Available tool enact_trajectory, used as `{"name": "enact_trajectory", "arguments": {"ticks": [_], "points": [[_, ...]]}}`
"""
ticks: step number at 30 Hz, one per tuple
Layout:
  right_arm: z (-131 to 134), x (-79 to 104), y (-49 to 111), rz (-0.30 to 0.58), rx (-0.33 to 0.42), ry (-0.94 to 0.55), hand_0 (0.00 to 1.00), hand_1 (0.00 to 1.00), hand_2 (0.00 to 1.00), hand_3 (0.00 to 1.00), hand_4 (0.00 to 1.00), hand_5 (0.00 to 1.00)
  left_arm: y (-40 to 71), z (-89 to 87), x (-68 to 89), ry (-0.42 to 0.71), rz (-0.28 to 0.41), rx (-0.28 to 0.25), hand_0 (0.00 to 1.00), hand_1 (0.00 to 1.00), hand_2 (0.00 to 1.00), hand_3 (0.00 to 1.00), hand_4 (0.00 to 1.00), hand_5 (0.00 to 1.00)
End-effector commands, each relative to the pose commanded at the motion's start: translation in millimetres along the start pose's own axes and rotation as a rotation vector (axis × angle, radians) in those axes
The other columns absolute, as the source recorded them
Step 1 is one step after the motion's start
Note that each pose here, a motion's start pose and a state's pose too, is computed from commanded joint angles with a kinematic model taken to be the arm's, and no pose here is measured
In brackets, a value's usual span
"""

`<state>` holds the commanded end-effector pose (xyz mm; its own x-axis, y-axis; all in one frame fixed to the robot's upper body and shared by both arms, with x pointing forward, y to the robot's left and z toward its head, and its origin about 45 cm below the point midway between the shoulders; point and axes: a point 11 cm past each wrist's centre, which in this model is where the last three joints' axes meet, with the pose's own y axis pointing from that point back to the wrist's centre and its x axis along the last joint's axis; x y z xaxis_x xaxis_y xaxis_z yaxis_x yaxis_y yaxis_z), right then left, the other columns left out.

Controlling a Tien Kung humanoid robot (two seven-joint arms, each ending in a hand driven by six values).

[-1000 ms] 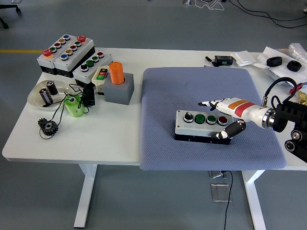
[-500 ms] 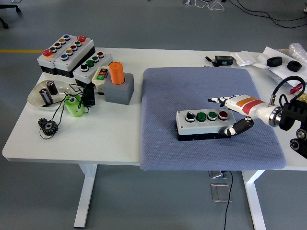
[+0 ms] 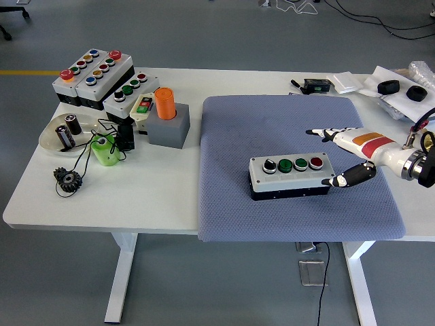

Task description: Pick up the button,place it on the desk,press the button,press the button

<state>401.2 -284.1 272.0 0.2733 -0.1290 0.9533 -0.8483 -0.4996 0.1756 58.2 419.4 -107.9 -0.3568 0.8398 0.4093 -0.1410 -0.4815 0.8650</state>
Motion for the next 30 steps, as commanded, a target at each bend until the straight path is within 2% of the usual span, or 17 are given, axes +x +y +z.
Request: {"name": "enact_trajectory", "arguments": {"ticks": [3, 4, 6, 9, 10, 14, 15, 16, 30], "points": [[1.4, 13.7, 6.9, 0.07, -0.03, 0.019, 0.784, 0.663, 0.776, 0.998, 0.876, 0.232, 0.0, -0.4, 0.1, -0.002, 0.0, 0.001, 0.67, 0.726, 0.732, 0.542, 0.392, 0.998], [2.0, 16.3, 8.8, 0.086, -0.038, 0.024, 0.214, 0.12, 0.29, 0.864, 0.788, 0.395, 0.0, -0.6, 0.1, -0.002, 0.0, 0.002, 0.67, 0.726, 0.732, 0.542, 0.392, 0.998], [3.3, 16.2, 12.2, 0.086, -0.052, 0.014, 0.214, 0.12, 0.29, 0.864, 0.788, 0.395, 0.0, -1.2, 0.2, -0.003, 0.0, 0.003, 0.67, 0.726, 0.732, 0.542, 0.392, 0.998], [4.6, 6.1, 15.4, 0.043, -0.065, -0.052, 0.214, 0.12, 0.29, 0.864, 0.788, 0.395, 0.0, -1.1, 0.1, -0.004, 0.0, 0.003, 0.67, 0.726, 0.732, 0.542, 0.392, 0.998], [4.7, -1.1, 17.2, 0.023, -0.068, -0.077, 0.08, 0.002, 0.147, 0.759, 0.711, 0.495, 0.0, -1.4, 0.2, -0.004, -0.001, 0.003, 0.67, 0.726, 0.732, 0.542, 0.393, 0.998], [4.0, -14.3, 17.5, -0.023, -0.079, -0.093, 0.08, 0.002, 0.147, 0.759, 0.711, 0.495, 0.1, -1.4, 0.0, -0.004, -0.001, 0.003, 0.67, 0.726, 0.732, 0.542, 0.393, 0.998], [3.7, -15.6, 17.2, -0.03, -0.08, -0.091, 0.08, 0.002, 0.147, 0.759, 0.711, 0.495, 0.1, -1.4, 0.0, -0.004, -0.001, 0.003, 0.67, 0.726, 0.732, 0.542, 0.393, 0.998], [2.7, -17.1, 16.7, -0.038, -0.079, -0.088, 0.056, 0.002, 0.119, 0.749, 0.677, 0.549, 0.0, -0.9, -0.1, -0.005, -0.001, 0.002, 0.67, 0.726, 0.732, 0.542, 0.394, 0.998], [-1.9, -30.2, 13.3, -0.095, -0.081, -0.089, 0.052, 0.002, 0.109, 0.743, 0.661, 0.595, 0.1, -1.1, -0.3, -0.011, -0.002, 0.004, 0.671, 0.727, 0.734, 0.543, 0.393, 0.998]]}}
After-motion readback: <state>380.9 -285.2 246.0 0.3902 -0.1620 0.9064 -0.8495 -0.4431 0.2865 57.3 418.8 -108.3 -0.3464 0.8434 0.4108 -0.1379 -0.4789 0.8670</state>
